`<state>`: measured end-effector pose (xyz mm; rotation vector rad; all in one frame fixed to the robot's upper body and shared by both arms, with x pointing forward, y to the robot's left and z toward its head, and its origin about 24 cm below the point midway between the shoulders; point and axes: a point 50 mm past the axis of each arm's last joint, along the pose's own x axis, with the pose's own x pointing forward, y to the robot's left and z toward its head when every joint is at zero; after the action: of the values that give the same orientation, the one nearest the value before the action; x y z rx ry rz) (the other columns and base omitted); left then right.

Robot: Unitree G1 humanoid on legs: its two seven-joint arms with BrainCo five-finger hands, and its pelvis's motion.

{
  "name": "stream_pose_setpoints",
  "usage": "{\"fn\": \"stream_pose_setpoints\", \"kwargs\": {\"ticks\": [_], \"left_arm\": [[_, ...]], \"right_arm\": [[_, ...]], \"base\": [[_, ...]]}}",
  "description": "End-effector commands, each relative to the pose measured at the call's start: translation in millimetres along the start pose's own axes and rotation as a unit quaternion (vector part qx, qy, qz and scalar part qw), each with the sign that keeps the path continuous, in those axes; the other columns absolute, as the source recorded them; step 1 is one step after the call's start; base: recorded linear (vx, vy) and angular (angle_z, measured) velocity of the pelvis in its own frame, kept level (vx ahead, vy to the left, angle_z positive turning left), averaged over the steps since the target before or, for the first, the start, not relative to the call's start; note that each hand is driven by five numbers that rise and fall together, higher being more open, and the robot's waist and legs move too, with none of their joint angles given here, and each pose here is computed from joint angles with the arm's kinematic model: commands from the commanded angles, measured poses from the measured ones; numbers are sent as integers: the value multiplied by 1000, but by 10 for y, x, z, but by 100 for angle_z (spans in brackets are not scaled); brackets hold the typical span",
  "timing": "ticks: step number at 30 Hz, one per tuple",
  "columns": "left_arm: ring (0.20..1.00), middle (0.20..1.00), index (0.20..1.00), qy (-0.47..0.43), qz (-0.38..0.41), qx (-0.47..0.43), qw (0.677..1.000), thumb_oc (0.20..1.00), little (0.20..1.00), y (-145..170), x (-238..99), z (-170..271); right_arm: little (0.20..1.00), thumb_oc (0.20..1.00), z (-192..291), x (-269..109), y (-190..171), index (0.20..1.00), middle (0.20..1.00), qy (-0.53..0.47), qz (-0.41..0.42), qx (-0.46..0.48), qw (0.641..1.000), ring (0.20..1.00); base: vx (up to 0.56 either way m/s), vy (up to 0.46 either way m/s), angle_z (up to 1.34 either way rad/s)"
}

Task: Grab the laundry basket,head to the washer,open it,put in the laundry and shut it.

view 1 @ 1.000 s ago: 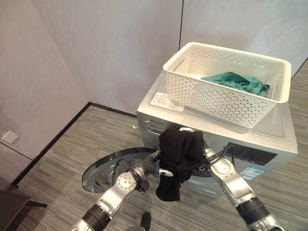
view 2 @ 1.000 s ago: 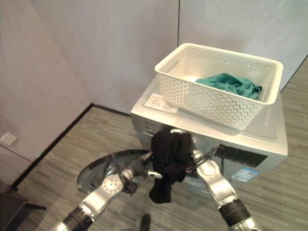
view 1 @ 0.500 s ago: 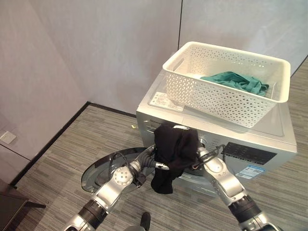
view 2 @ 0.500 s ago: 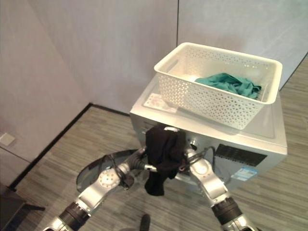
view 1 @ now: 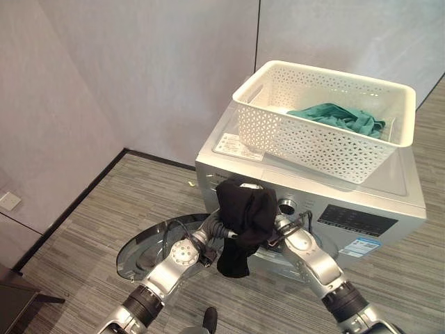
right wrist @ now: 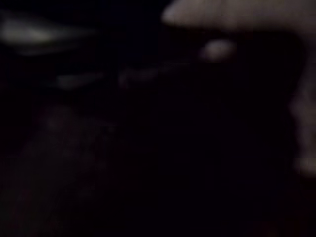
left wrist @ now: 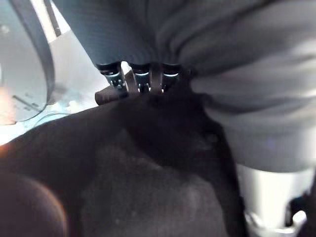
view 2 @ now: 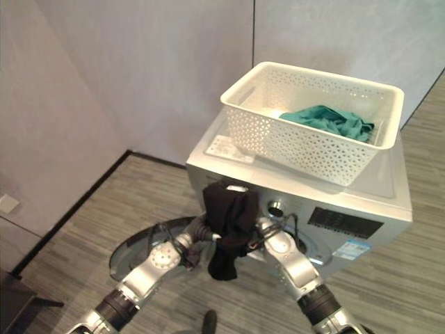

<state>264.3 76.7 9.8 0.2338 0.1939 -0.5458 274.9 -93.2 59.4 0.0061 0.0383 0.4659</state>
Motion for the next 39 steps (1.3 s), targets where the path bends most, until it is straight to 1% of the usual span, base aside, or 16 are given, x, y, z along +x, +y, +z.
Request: {"fn": "stream_pose_setpoints", "kwargs": {"ticks": [1, 5, 9, 13, 19, 20, 21, 22, 23, 24, 32, 33, 34, 35, 36, 39], "left_arm": [[1000, 1000, 1000, -53, -17, 17, 998, 1000, 1000, -93, 257, 300], [1000, 1000, 1000, -63, -20, 23, 998, 1000, 1000, -164, 369, 410], [1000, 1000, 1000, -91, -17, 21, 996, 1000, 1000, -208, 468, 605], [1000, 1000, 1000, -107, -4, 18, 994, 1000, 1000, -180, 487, 683], [1000, 1000, 1000, -108, 10, 7, 994, 1000, 1000, -172, 520, 707], [896, 896, 896, -107, 15, -1, 994, 896, 896, -170, 522, 703], [598, 598, 598, -108, 20, -8, 994, 598, 598, -159, 521, 708], [570, 570, 570, -108, 21, -8, 994, 570, 570, -159, 521, 708], [376, 376, 376, -109, 23, -14, 994, 376, 376, -158, 519, 712], [200, 200, 200, -111, 29, -20, 993, 200, 200, -147, 516, 718], [200, 200, 200, -121, 63, -65, 988, 200, 200, -32, 420, 666], [200, 200, 200, -117, 69, -70, 988, 200, 200, -5, 399, 626], [200, 200, 200, -117, 69, -70, 988, 200, 200, -5, 399, 626], [200, 200, 200, -113, 75, -75, 988, 200, 200, 32, 374, 590], [200, 200, 200, -107, 88, -82, 987, 200, 200, 89, 329, 521], [200, 200, 200, -95, 102, -96, 986, 200, 200, 167, 251, 400]], "right_arm": [[200, 200, 463, 160, 191, 200, 200, -106, 36, 31, 993, 200], [200, 200, 461, 191, 221, 200, 200, -106, 34, 55, 992, 200], [200, 200, 493, 229, 321, 200, 200, -110, 51, 85, 989, 200], [200, 200, 479, 206, 369, 200, 200, -107, 67, 97, 987, 200], [200, 200, 437, 167, 362, 200, 200, -102, 67, 113, 986, 200], [200, 200, 413, 160, 359, 200, 200, -99, 64, 119, 986, 200], [200, 200, 404, 159, 361, 200, 200, -98, 62, 123, 986, 200], [200, 200, 404, 159, 361, 200, 200, -98, 62, 123, 986, 200], [200, 200, 398, 158, 358, 200, 200, -97, 60, 124, 986, 200], [200, 200, 394, 158, 360, 200, 200, -97, 59, 125, 986, 200], [200, 200, 292, 119, 320, 200, 200, -82, 42, 123, 988, 200], [398, 398, 259, 99, 293, 398, 398, -76, 36, 118, 989, 398], [567, 567, 259, 99, 293, 567, 567, -76, 36, 118, 989, 567], [824, 824, 224, 73, 256, 824, 824, -70, 28, 110, 991, 824], [1000, 1000, 169, 24, 189, 1000, 1000, -60, 16, 100, 993, 1000], [1000, 1000, 102, -63, 70, 1000, 1000, -48, 2, 69, 996, 1000]], "base": [[0, 0, 0], [0, 0, 0], [-20, 10, -2], [-17, 19, -18], [-2, -3, -1], [-13, -19, -4], [-13, -19, -3], [0, 0, 0], [0, 0, 0], [0, 0, 0], [0, 0, 0], [0, 0, 0], [0, 0, 0], [0, 0, 0], [0, 0, 0], [0, 0, 0]]}}
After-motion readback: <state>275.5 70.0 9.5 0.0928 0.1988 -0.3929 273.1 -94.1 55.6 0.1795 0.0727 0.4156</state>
